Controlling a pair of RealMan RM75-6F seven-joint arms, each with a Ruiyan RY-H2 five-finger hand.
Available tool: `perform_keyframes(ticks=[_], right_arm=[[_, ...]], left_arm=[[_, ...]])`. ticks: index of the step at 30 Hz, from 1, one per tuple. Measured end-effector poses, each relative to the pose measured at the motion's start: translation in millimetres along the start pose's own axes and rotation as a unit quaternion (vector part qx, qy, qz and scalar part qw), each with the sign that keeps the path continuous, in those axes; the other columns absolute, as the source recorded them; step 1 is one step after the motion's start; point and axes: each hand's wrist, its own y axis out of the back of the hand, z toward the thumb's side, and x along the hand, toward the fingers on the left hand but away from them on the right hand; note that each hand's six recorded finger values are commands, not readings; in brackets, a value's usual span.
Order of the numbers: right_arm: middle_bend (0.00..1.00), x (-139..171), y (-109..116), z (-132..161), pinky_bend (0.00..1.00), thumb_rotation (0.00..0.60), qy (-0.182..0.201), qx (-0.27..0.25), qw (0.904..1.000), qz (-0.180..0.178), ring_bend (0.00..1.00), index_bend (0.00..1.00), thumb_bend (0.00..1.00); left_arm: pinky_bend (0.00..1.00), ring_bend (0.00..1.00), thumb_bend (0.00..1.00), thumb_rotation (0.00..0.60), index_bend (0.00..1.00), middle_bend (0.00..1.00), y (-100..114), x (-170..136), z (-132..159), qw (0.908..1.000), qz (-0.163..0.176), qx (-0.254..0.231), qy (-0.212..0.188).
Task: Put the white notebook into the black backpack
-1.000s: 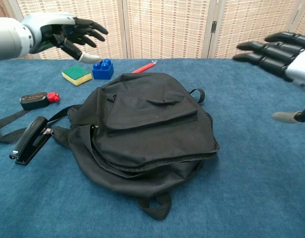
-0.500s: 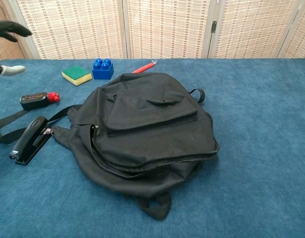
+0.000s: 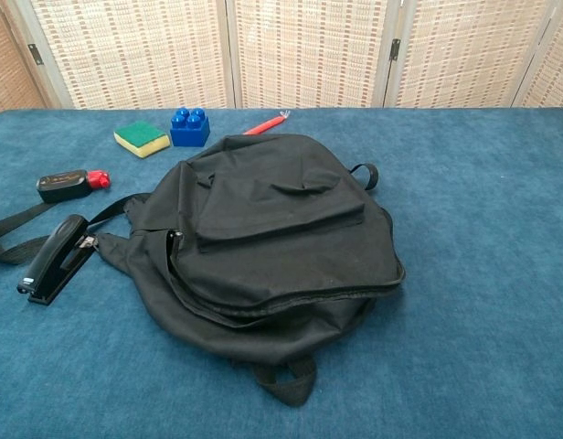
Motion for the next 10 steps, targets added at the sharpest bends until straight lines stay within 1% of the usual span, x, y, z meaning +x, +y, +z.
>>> perform_keyframes(ticks=[4, 10], right_arm=[[0.08, 12, 0, -9, 0.11, 0.600, -0.022, -0.019, 0.9996, 0.003, 0.14, 0.03, 0.20], [0.08, 24, 0, -13, 0.11, 0.600, -0.034, -0.033, 0.9988, 0.012, 0.14, 0.03, 0.20]], left_arm=[[0.00, 0.13, 0.38, 0.600, 0.15, 0.13, 1, -23, -6, 1.0000, 0.003, 0.008, -0.001], [0.00, 0.13, 0.38, 0.600, 0.15, 0.13, 0, -50, -6, 0.9999, 0.002, 0.011, -0.004]])
